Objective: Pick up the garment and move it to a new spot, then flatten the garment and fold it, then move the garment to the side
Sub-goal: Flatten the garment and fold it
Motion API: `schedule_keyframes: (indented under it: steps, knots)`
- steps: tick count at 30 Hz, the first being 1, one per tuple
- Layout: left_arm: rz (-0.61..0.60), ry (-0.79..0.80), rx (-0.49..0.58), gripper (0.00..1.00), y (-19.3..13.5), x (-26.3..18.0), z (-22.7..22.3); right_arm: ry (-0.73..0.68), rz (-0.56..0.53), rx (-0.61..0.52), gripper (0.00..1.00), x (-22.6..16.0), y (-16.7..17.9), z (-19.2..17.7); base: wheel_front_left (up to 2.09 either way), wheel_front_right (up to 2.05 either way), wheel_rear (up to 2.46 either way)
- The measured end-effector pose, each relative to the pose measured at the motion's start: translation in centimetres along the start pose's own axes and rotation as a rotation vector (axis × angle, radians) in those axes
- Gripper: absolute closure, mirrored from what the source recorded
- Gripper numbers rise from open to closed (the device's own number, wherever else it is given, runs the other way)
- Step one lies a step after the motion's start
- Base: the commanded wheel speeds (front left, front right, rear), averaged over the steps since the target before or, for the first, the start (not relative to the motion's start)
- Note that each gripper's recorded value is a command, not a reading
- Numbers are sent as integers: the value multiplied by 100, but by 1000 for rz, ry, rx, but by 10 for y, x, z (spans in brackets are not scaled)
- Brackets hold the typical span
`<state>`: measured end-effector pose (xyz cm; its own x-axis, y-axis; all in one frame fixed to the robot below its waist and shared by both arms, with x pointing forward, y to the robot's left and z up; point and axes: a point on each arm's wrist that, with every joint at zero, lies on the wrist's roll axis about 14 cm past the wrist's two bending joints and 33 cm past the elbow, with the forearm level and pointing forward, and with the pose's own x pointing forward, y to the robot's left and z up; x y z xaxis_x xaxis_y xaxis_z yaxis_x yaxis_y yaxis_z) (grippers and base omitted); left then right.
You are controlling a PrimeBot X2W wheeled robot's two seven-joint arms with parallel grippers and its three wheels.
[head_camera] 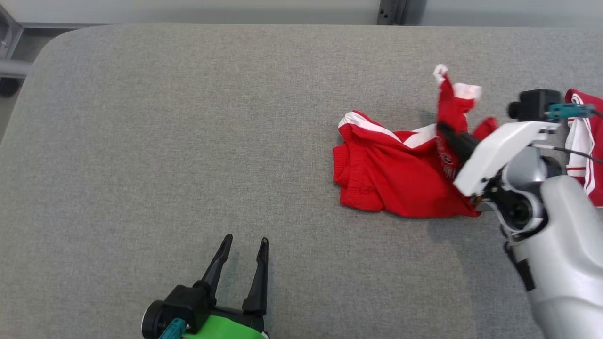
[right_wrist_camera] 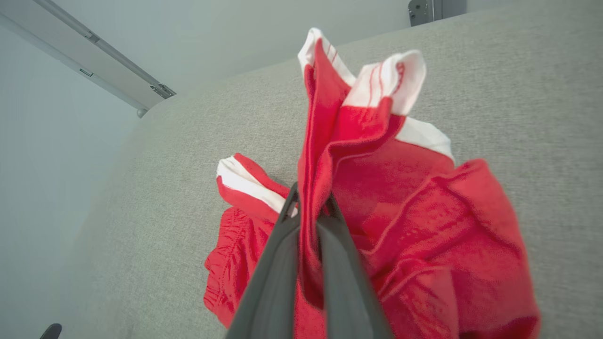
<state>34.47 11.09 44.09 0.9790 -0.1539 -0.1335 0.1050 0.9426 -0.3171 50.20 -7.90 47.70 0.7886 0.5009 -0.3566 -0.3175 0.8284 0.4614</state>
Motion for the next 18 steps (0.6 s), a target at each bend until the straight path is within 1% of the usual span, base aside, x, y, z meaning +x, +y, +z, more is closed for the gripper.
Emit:
schedule_keyframes:
  steps: [3,5,11,12,15,16,17,18]
  knots:
    - [6,4,-1,0,2,0,-1,20,94,12,100,15,46,-16,0,0,0]
    - [13,6,0,0,3,1,-2,56,131,-6,100,22,67,-30,0,0,0]
    - [23,3,3,0,8,0,0,119,143,-76,100,34,81,-60,0,0,0]
    - [29,1,1,0,9,0,0,122,155,-75,93,35,85,-63,0,0,0]
    - [40,0,0,0,12,-2,1,131,182,-66,88,38,94,-72,0,0,0]
    - [40,1,0,0,12,-2,1,128,183,-64,90,39,94,-73,0,0,0]
    - [36,4,-1,0,11,-3,0,114,185,-64,97,41,95,-70,0,0,0]
    - [33,5,-1,0,10,-3,-1,108,187,-63,100,42,96,-68,0,0,0]
